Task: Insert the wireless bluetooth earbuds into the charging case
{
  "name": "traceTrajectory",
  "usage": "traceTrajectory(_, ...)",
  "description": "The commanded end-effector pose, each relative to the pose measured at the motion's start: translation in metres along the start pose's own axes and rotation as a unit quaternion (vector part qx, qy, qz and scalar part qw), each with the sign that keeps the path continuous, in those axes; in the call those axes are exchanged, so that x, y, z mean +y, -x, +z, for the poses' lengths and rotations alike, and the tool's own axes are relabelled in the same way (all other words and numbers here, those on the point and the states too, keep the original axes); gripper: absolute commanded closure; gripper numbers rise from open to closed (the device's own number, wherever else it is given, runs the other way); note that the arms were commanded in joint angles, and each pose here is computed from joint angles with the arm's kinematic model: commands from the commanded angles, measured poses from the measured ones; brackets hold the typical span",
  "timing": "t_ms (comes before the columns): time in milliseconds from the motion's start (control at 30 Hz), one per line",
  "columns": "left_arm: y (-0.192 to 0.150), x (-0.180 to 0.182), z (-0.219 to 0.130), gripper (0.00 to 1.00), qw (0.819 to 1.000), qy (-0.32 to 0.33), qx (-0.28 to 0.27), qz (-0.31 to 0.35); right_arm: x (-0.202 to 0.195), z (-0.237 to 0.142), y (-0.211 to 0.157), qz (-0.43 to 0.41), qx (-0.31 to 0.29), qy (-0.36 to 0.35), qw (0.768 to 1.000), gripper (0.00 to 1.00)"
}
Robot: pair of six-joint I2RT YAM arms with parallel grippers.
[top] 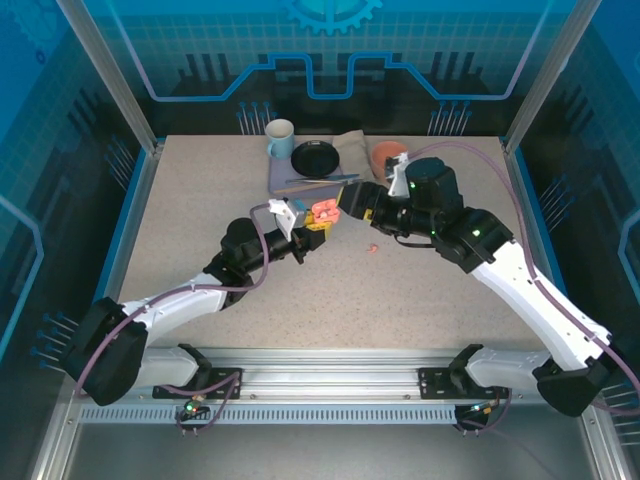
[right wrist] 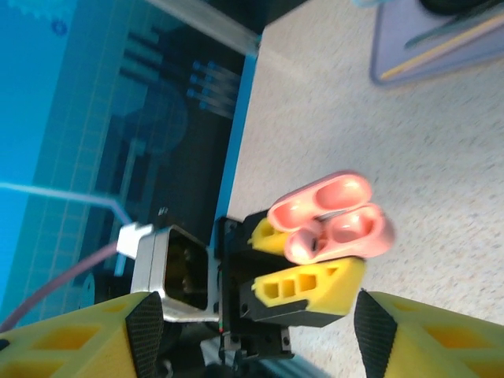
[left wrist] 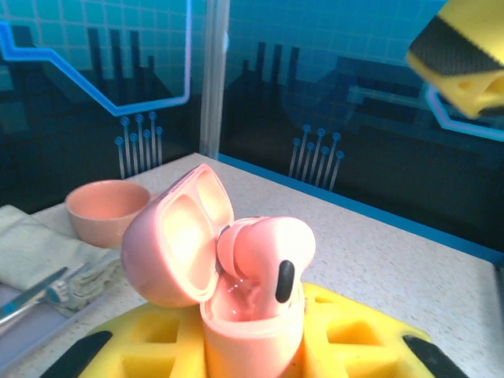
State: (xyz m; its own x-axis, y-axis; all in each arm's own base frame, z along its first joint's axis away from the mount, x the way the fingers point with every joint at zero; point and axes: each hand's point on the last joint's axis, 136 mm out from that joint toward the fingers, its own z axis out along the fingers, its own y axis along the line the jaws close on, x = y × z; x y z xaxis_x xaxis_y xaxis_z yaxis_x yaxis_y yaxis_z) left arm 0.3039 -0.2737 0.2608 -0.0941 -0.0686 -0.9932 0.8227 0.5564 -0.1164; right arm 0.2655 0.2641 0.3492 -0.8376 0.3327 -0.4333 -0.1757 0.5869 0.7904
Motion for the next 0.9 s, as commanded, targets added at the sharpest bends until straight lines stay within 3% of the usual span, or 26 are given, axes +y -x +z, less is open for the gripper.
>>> traceTrajectory(0, 0.016, -0.016, 0.001, 1.00, 0.999, -0.054, -0.009, -0.004, 0.016, 0.013, -0.018, -0.013, 0.054, 0.054, 0.997, 0.32)
traceTrajectory(867, 0.025, -0.022, 0.008, 1.00, 0.997, -0.082, -0.010, -0.006, 0.014, 0.057, -0.024, -0.003, 0.076, 0.043, 0.996, 0.33)
